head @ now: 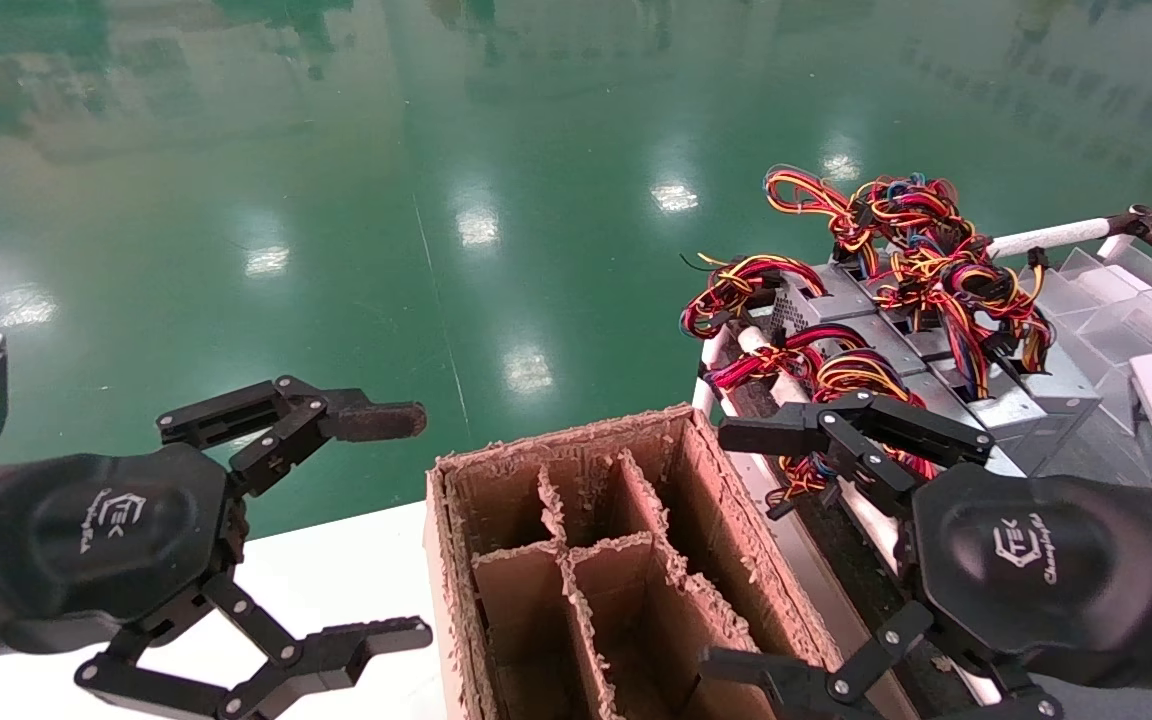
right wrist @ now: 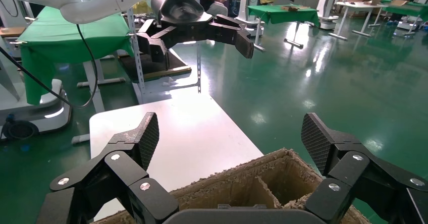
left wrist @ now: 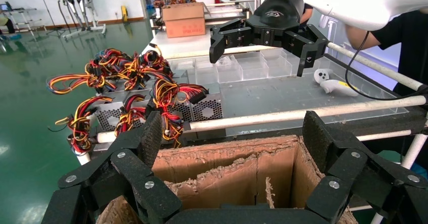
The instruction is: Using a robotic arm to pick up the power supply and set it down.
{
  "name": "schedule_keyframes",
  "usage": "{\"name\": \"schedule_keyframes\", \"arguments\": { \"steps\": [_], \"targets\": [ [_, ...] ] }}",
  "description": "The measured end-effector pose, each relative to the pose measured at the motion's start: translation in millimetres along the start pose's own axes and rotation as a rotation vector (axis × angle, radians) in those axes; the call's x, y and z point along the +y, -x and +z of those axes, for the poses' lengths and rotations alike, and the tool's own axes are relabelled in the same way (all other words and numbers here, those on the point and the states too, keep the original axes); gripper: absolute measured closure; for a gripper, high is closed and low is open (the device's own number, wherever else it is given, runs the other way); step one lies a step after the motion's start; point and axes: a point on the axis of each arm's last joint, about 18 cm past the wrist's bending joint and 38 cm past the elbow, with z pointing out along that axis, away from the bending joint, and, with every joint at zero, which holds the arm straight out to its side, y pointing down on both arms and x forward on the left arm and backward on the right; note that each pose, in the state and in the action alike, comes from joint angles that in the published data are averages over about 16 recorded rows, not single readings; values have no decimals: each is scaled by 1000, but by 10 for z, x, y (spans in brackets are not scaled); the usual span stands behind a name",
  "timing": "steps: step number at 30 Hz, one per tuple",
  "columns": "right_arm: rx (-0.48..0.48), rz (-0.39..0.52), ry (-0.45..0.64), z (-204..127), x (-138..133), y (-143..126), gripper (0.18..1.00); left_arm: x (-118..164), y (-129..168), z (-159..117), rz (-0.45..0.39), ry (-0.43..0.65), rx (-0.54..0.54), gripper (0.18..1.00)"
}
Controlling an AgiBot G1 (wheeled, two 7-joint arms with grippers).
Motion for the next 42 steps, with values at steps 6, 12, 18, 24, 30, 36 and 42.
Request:
{"name": "schedule_keyframes", "arguments": {
  "steps": [6, 12, 18, 24, 30, 36, 42],
  "targets": [
    [1, 0, 0, -2, 0, -1, 178, 0, 0, 0, 0, 0, 0, 184],
    [1, 0, 0, -3, -1, -1, 178, 0, 0, 0, 0, 0, 0, 184],
    [1, 0, 0, -3, 0, -1, 178, 0, 0, 0, 0, 0, 0, 184],
    [1, 0, 0, -3, 0, -1, 178, 0, 0, 0, 0, 0, 0, 184],
    [1, 0, 0, -3, 0, -2, 178, 0, 0, 0, 0, 0, 0, 184],
    [1, 0, 0, -3, 0, -2, 178, 0, 0, 0, 0, 0, 0, 184],
    [1, 0, 0, -3, 0, -2, 178, 0, 0, 0, 0, 0, 0, 184]
  ]
}}
